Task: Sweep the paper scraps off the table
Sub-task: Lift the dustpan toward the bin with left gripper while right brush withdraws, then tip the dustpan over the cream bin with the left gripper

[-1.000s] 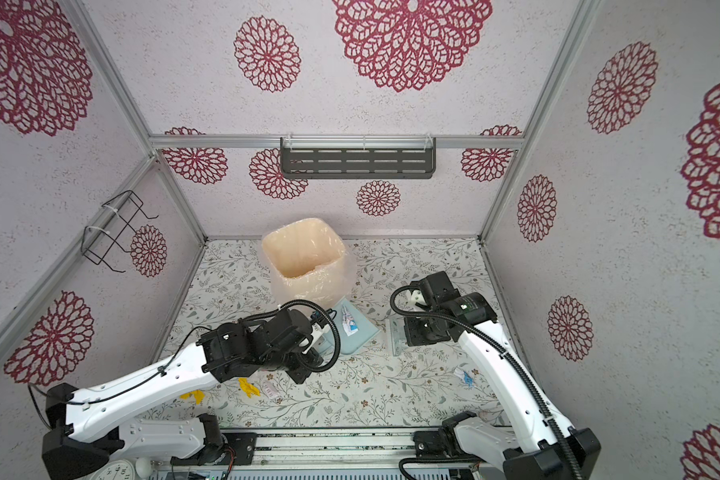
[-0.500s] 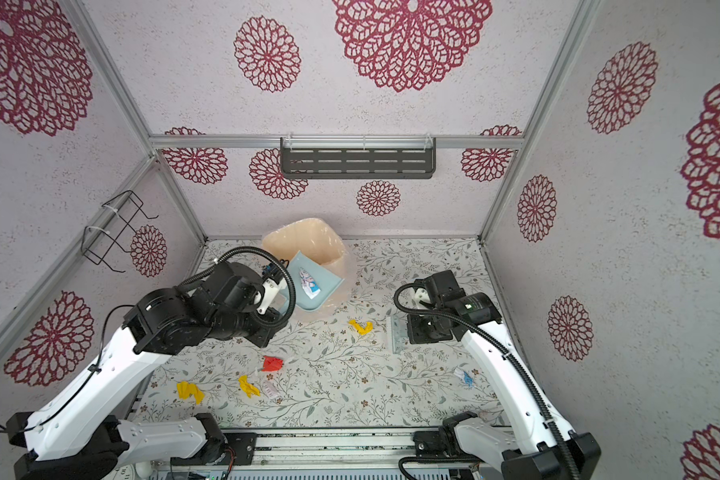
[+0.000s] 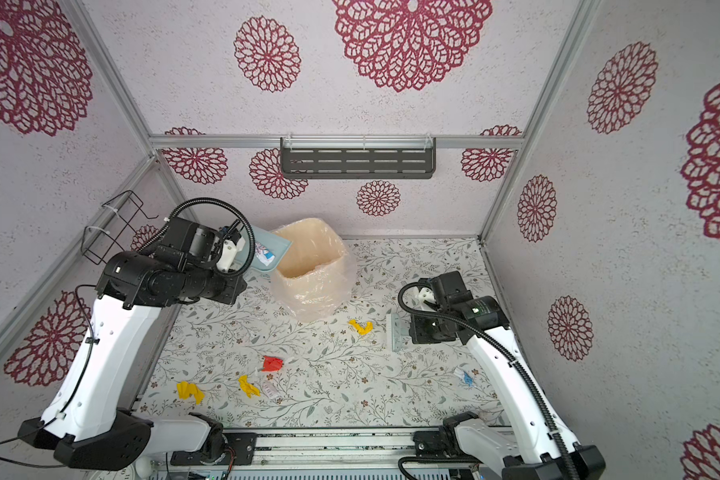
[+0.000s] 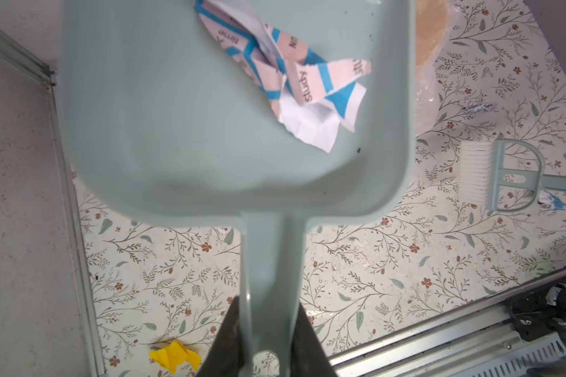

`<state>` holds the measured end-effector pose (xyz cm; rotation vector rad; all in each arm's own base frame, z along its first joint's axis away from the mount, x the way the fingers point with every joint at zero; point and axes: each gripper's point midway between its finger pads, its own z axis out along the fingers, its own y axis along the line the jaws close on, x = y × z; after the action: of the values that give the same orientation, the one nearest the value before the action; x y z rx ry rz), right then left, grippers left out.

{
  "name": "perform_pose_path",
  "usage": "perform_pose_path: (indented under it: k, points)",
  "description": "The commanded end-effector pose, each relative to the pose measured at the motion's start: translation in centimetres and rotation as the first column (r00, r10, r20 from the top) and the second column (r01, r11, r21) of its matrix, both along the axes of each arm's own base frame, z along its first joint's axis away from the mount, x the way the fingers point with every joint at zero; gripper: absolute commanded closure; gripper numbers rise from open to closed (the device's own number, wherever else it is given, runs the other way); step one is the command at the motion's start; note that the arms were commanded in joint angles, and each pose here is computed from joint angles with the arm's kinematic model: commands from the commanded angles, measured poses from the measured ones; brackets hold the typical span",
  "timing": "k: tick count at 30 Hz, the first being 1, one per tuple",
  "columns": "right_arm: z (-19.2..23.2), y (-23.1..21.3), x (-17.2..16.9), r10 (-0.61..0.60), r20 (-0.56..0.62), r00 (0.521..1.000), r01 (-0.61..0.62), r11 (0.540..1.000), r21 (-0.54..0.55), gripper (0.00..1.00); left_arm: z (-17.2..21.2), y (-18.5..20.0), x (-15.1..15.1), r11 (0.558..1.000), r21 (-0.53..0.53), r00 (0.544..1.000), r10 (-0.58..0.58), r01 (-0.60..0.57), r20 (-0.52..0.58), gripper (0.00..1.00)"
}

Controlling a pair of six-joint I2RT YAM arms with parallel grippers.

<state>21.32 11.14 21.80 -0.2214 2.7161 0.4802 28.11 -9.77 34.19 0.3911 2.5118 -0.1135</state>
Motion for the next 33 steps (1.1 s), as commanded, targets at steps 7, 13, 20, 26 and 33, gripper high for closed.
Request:
perform_pose_path:
  k: [7, 13, 20, 26, 33]
  points:
    - [0.6, -0.3, -0.5, 0.016, 0.01, 1.0, -0.016, 1.0, 0.023, 1.0, 0.1, 1.0, 3.8, 0.984, 0.166, 0.997, -0.07, 0.067, 0.011, 1.0]
    - [0.5, -0.2, -0.4, 0.019, 0.002, 1.0, -0.019, 0.999, 0.032, 1.0, -0.7, 1.7, 6.1, 0.961, 0.27, 0.998, -0.063, 0.062, -0.004, 1.0]
    - [0.6, -0.3, -0.2, 0.022, -0.005, 1.0, -0.022, 0.999, 0.031, 1.0, -1.9, 0.9, 8.1, 0.936, 0.339, 0.995, -0.088, 0.095, -0.034, 1.0]
    - [0.4, -0.4, -0.1, 0.023, -0.012, 1.0, -0.023, 0.999, 0.032, 1.0, -1.9, 0.6, 9.3, 0.87, 0.482, 0.993, -0.118, 0.107, -0.008, 1.0]
    - [0.3, -0.2, -0.1, 0.029, -0.019, 0.999, -0.028, 0.999, 0.044, 1.0, -1.5, -0.3, 10.2, 0.74, 0.662, 0.982, -0.185, 0.121, 0.027, 1.0]
